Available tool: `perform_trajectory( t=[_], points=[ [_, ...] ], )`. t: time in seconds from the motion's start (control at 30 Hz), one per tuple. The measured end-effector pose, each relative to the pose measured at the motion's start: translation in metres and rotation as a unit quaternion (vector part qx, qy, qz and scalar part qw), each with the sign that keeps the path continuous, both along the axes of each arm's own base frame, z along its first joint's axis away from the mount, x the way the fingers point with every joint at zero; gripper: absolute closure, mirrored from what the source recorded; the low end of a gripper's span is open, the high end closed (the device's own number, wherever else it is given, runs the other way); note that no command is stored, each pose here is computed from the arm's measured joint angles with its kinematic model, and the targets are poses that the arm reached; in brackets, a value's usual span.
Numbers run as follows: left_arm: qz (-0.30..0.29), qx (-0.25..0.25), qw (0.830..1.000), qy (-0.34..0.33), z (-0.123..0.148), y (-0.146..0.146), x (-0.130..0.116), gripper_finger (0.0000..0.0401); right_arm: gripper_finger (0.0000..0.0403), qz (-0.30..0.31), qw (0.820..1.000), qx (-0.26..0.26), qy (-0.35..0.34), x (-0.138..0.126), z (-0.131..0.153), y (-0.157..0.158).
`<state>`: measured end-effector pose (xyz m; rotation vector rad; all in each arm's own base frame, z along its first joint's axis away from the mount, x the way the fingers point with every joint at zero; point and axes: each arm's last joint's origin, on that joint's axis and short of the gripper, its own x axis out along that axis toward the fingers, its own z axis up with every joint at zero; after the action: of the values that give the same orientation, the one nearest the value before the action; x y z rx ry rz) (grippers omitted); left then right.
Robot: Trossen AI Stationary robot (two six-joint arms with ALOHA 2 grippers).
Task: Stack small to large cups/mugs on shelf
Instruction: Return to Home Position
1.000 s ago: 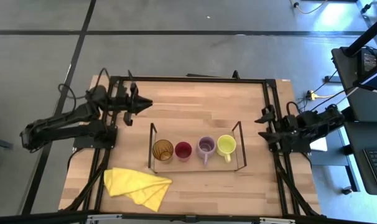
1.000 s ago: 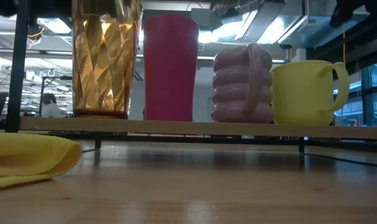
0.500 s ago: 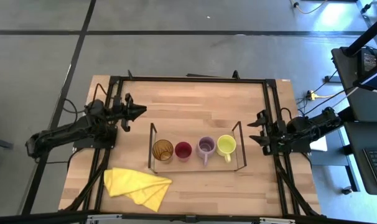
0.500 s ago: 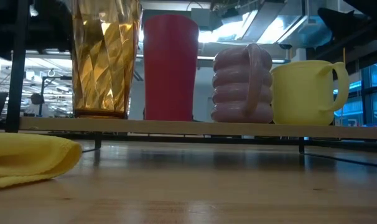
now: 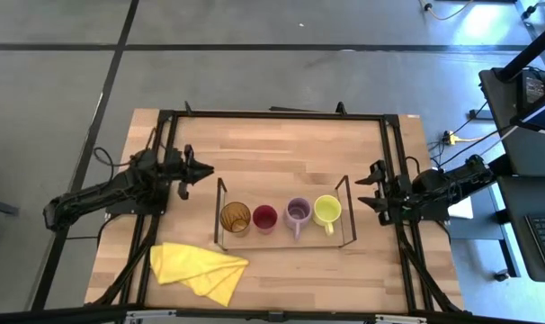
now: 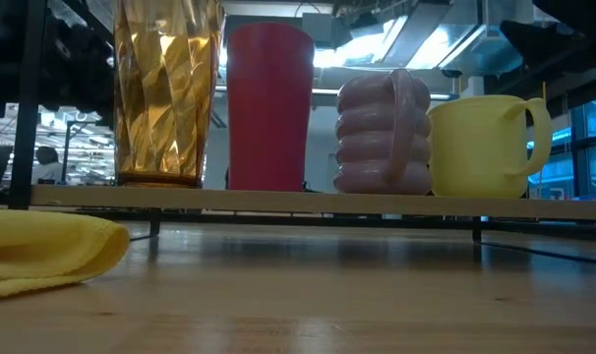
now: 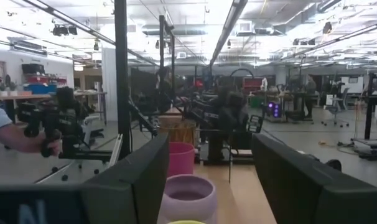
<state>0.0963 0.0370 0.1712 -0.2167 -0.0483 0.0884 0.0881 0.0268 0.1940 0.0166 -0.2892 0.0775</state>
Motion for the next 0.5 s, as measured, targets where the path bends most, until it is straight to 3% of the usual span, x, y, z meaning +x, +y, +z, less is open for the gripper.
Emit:
perform_trajectory(
  t=[0.1, 0.2, 0.33, 0.5],
  points=[
    [0.012, -0.023, 0.999, 0.026, -0.0058, 0.0008, 0.0, 0.0349, 0.0175, -0.013, 1.0, 0.005, 0.004, 0.0002, -0.0005, -0.0008],
    [0.034, -0.03, 0.998, 0.042, -0.0091, 0.0019, -0.0003, 0.0349, 0.0175, -0.063, 0.998, 0.021, 0.012, 0.0004, -0.0013, -0.0038],
    [0.059, -0.002, 0.997, 0.047, -0.0094, 0.0034, -0.0006, 0.0349, 0.0175, -0.126, 0.991, 0.019, 0.029, 0.0006, -0.0037, -0.0071],
    [0.065, -0.001, 0.997, 0.048, -0.0095, 0.0037, -0.0006, 0.0349, 0.0175, -0.136, 0.99, 0.019, 0.031, 0.0005, -0.0039, -0.0077]
  ],
)
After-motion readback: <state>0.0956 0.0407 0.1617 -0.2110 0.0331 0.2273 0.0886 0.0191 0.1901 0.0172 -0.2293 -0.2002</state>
